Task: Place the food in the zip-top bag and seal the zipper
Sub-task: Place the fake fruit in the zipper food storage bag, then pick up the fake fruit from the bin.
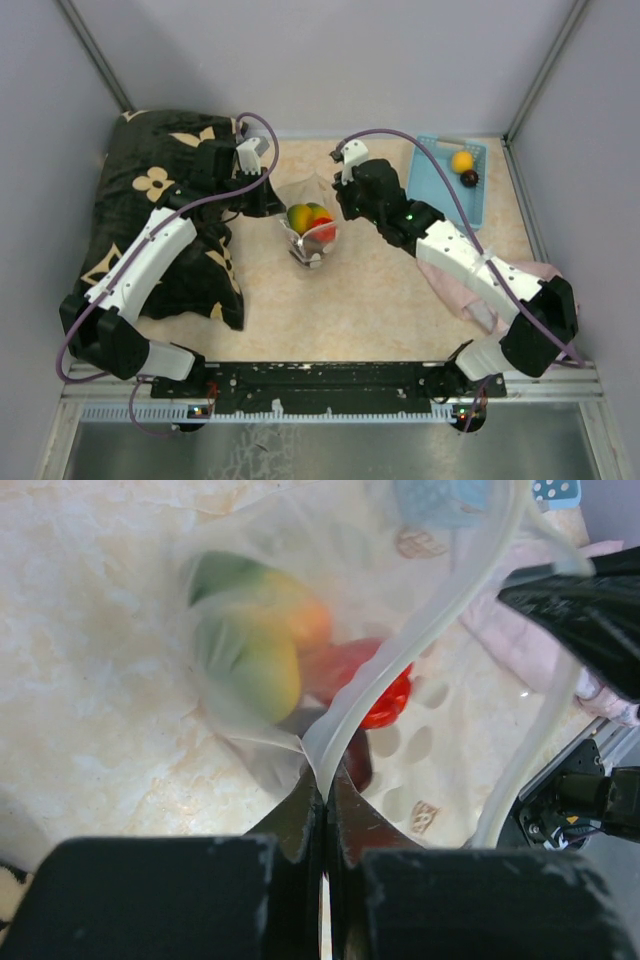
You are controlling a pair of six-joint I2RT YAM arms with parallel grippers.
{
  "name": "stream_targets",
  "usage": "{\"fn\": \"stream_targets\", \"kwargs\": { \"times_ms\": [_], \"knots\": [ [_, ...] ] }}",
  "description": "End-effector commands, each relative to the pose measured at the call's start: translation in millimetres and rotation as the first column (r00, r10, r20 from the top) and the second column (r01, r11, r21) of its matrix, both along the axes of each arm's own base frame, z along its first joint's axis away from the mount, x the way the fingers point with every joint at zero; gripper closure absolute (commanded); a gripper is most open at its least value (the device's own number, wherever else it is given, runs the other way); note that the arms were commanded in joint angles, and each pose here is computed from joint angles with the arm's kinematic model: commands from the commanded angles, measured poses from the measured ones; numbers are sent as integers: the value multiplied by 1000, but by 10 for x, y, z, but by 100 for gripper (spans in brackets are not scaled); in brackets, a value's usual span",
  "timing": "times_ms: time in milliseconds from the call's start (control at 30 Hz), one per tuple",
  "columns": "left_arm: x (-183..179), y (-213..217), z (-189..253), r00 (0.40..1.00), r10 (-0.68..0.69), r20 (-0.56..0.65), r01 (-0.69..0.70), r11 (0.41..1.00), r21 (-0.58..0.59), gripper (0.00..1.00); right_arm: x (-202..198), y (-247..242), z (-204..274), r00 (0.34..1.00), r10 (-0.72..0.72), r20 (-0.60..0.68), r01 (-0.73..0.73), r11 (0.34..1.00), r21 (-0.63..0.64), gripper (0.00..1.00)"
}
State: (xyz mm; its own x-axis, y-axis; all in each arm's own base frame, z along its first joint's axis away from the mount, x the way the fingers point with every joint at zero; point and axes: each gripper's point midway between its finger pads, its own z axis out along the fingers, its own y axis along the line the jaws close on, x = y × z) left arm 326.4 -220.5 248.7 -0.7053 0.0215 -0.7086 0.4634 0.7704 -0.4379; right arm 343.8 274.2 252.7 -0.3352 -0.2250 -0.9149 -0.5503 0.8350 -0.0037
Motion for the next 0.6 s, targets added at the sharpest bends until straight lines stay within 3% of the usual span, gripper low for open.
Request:
{"fn": "stream_targets", "kwargs": {
  "times_ms": [0, 367, 567],
  "knots": [
    [50, 58, 71, 999, 27, 38, -28, 1000, 10, 100, 93, -268, 286, 990, -124, 69, 129, 990, -63, 100],
    [34, 31, 61, 1000, 12, 27, -12, 1000, 3, 100, -3, 62, 345, 999, 22, 32, -23, 999, 26, 98],
    [21, 13, 80, 1000, 2, 29, -2, 1000, -9, 100, -60, 117, 459, 997, 64, 48, -67, 996, 59, 70]
  ]
}}
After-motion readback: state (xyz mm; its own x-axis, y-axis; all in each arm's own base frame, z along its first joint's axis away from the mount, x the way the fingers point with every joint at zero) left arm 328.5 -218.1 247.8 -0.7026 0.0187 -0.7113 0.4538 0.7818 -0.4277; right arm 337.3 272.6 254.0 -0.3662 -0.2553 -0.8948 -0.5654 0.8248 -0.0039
